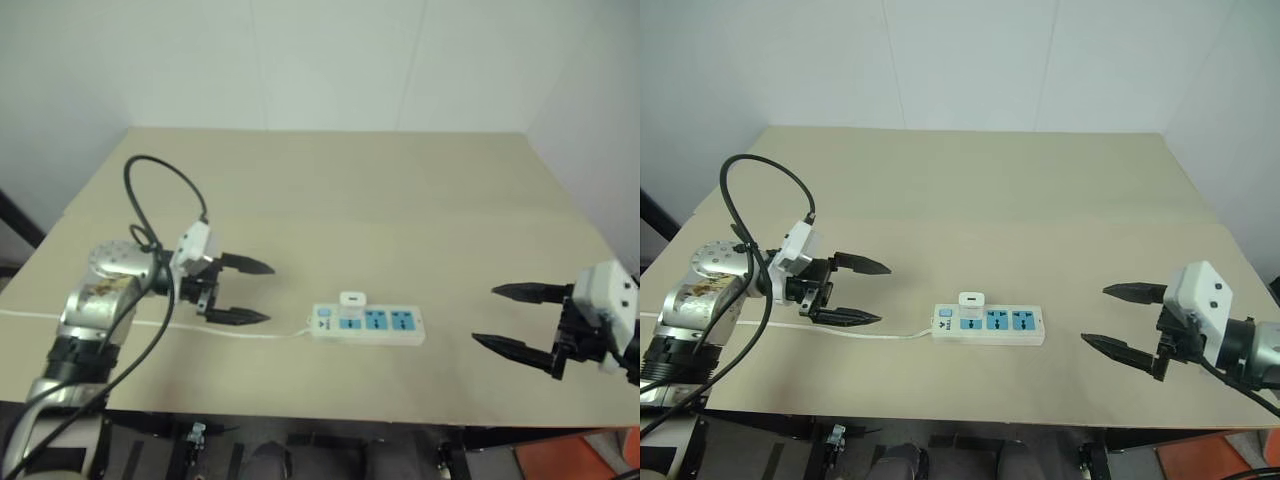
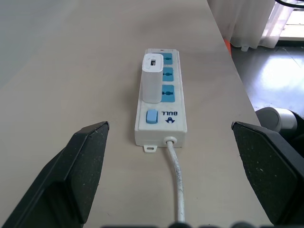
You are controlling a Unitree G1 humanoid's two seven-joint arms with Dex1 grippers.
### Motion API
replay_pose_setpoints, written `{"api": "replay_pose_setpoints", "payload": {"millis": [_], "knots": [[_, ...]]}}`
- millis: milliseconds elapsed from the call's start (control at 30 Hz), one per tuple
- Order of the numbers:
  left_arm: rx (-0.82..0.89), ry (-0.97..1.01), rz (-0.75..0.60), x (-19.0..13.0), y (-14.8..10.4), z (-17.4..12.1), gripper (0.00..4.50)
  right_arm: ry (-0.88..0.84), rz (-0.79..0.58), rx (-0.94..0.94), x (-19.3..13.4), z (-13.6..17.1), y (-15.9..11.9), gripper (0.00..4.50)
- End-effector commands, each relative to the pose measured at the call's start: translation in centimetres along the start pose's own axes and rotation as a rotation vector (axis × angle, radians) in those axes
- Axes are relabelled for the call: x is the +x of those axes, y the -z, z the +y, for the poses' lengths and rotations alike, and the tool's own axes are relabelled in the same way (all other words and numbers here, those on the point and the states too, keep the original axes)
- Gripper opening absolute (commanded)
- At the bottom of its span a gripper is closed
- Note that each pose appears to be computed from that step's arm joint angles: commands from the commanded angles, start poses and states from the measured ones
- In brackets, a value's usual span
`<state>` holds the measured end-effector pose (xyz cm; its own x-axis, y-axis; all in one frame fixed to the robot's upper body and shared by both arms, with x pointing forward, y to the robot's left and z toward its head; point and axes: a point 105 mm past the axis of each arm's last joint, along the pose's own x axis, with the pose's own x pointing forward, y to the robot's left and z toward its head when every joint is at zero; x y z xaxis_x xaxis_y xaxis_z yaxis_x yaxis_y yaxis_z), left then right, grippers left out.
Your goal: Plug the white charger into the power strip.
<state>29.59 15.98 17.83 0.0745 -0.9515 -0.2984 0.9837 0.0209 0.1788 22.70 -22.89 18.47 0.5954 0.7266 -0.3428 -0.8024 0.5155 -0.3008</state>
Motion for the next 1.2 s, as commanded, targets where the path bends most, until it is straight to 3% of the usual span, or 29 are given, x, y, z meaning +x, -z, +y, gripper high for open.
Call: {"api": "replay_pose_setpoints", "payload": {"millis": [33,1200], "knots": [[0.052,0.001,-0.015,0.1,-0.9,0.1,4.49,-0.007,-0.005,-0.080,0.0,0.2,-0.5,4.50],[0.071,0.017,-0.025,1.1,-2.3,0.4,4.49,0.039,-0.003,-0.069,0.2,-0.6,-0.4,4.50]]}}
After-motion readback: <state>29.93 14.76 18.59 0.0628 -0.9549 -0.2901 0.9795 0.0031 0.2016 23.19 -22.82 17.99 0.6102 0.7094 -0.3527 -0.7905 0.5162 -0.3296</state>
